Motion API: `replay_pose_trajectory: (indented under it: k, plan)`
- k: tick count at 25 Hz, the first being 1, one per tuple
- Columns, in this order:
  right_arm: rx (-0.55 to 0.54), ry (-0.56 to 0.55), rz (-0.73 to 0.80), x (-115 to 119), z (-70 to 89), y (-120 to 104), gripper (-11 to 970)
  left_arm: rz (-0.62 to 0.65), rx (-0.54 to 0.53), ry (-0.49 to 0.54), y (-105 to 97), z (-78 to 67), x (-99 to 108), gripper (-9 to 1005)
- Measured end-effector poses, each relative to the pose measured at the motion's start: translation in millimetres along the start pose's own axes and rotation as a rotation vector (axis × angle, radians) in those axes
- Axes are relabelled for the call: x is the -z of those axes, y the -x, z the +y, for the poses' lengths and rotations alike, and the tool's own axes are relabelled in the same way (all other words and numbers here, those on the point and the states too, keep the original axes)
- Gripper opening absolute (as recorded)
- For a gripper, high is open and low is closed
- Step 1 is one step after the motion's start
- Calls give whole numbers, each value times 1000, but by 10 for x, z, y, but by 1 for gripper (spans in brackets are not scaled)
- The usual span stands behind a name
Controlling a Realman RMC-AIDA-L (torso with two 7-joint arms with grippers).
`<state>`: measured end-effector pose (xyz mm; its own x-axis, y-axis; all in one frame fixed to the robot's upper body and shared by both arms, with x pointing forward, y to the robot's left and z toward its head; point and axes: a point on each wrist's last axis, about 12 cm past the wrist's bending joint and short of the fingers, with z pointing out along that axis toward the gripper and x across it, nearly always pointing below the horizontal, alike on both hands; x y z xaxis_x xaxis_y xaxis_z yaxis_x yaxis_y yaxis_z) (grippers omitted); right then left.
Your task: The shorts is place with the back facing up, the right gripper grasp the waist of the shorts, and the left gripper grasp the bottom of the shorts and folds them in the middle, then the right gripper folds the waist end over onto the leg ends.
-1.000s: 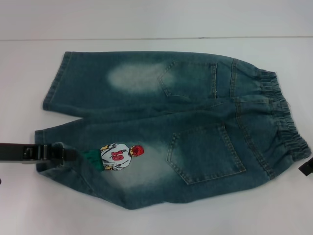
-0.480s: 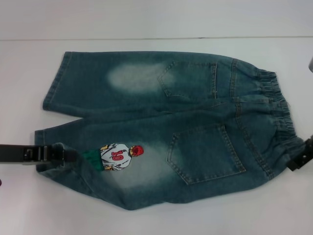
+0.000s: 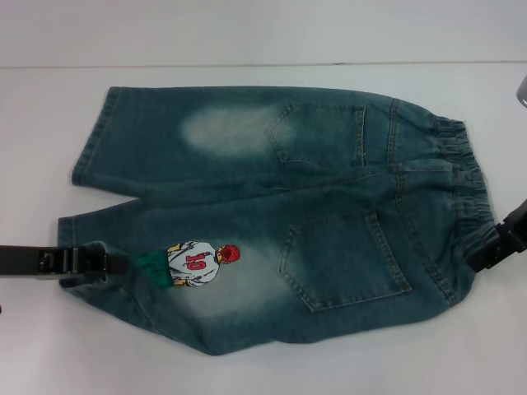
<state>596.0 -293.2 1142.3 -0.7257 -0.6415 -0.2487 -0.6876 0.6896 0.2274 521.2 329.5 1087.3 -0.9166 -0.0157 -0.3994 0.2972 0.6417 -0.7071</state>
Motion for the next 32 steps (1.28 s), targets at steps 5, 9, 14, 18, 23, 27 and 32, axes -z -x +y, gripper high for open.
replay_pose_trajectory:
  k: [5,9,14,18,23,27,32]
  plan:
    - [25,6,1,-24,19,0,754,1,-2,-3,-6,2,-10,-1]
    - [38,7,8,-42,31,-3,682,2,-2,-5,-6,4,-20,-1]
    - [47,6,14,-47,38,6,463,3,-2,-3,-12,8,-31,-2]
    - [60,3,21,-51,46,17,203,7,0,-7,-23,10,-43,-2]
    - [77,2,20,-62,56,31,105,6,0,-8,-17,10,-42,-2]
    - [78,11,-6,-62,52,23,94,0,-6,-4,17,8,-39,-2]
    - [33,47,-87,-34,30,-43,81,-38,-22,-4,104,-11,-29,-2]
